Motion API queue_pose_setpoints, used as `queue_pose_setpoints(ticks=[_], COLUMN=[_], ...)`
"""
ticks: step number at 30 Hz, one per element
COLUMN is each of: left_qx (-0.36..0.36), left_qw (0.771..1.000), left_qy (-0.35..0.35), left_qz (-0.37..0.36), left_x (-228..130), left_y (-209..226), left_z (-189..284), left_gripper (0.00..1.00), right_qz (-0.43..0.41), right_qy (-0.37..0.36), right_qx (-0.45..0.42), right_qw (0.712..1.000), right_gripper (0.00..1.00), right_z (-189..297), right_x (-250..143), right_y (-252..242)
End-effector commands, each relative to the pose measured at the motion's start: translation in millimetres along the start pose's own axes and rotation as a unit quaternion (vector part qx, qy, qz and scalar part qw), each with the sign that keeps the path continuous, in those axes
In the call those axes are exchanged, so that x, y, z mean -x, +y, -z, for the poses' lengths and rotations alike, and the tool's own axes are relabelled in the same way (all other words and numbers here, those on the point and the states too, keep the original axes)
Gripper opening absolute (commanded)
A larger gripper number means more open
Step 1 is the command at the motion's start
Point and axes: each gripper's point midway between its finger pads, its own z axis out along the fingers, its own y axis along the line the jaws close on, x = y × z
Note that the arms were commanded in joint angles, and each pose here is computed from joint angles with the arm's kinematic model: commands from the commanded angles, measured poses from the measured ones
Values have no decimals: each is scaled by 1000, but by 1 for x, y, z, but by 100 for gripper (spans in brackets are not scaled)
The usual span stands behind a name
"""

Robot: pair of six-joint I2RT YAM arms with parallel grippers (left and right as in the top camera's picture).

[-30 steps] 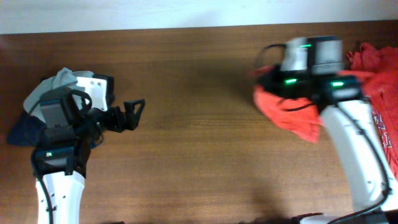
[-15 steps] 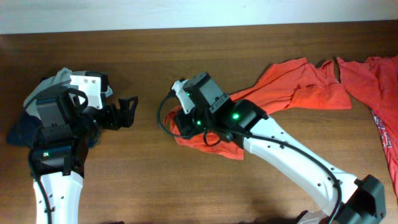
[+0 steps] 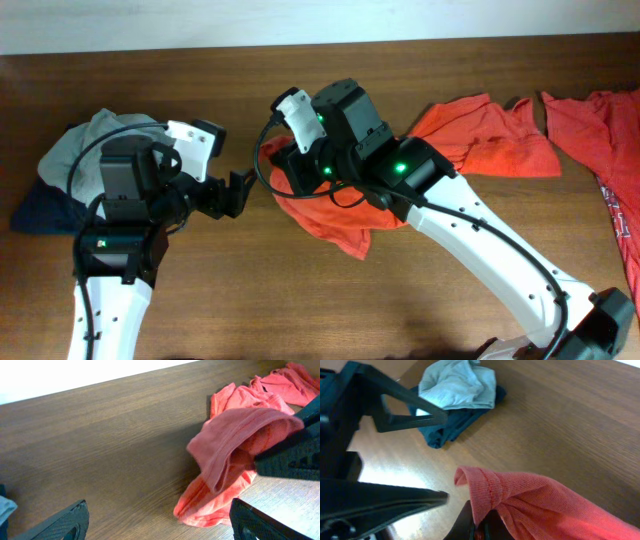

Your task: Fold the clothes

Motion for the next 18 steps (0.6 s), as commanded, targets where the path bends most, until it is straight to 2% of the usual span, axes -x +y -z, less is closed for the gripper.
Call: queue_pose_setpoints(ticks=[1, 7, 9, 13, 16, 18], left_qx=[11, 0, -2, -24, -46, -70], left_qw=[999, 998, 997, 997, 996, 995], left_qy=[-13, -38, -46, -51, -53, -53], left_qz=[-38, -50, -55, -57, -56, -56], left_x=[12, 25, 28, 30, 30, 30], left_y=[3, -1, -2, -10, -16, -24], left_z=[1, 2, 2, 2, 0, -1], left_gripper=[90, 89, 79, 67, 66, 70], right_qz=[20, 20, 20, 21, 22, 23], right_qy=[-15, -16, -17, -20, -22, -24], right_qx=[36, 36, 36, 37, 37, 37], right_qw=[999, 999, 999, 999, 999, 999], right_gripper=[4, 4, 4, 4, 4, 4], right_z=[11, 11, 12, 14, 16, 18], right_x=[11, 11, 12, 13, 14, 15], right_y=[17, 18, 18, 19, 20, 20])
